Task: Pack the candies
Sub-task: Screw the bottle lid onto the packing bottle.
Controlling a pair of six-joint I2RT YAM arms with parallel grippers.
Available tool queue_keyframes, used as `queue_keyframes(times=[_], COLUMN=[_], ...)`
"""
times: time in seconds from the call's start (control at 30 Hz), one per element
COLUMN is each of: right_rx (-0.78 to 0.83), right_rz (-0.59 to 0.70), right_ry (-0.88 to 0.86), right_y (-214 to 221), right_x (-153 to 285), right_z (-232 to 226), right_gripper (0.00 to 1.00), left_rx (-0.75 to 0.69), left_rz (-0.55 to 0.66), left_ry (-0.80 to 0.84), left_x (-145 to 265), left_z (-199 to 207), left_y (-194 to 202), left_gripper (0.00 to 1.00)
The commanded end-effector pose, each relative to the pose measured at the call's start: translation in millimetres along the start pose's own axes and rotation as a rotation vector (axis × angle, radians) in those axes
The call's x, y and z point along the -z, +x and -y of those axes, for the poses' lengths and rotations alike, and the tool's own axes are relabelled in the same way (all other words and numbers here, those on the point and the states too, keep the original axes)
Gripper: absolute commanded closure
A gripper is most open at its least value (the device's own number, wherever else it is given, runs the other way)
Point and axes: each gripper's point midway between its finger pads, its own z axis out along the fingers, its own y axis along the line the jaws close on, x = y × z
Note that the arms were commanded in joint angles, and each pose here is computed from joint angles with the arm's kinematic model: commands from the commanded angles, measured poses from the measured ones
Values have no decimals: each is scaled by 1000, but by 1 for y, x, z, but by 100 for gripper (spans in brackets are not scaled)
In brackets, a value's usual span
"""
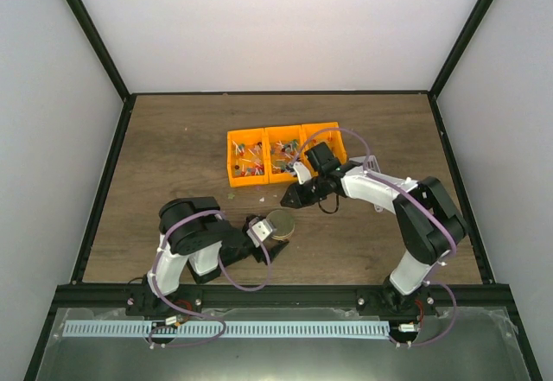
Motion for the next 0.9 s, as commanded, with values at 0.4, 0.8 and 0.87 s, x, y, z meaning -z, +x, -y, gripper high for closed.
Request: queue_keyframes(times=[0.4, 0.8, 0.87], right_rx=[59, 66, 77], right_rz=[-34, 20, 32], right_ry=[-43, -11, -16], right_y=[12, 1, -2], right_x=[-11, 4, 6], right_z=[-18, -23, -26], right_gripper=[85, 77, 77], left_rx=[71, 75, 74], left_rz=[35, 39, 39], left_ry=[11, 2, -2], left_x=[8, 8, 8], left_z=[-4, -7, -8], left_y=[-2, -3, -3], left_gripper=[10, 19, 18])
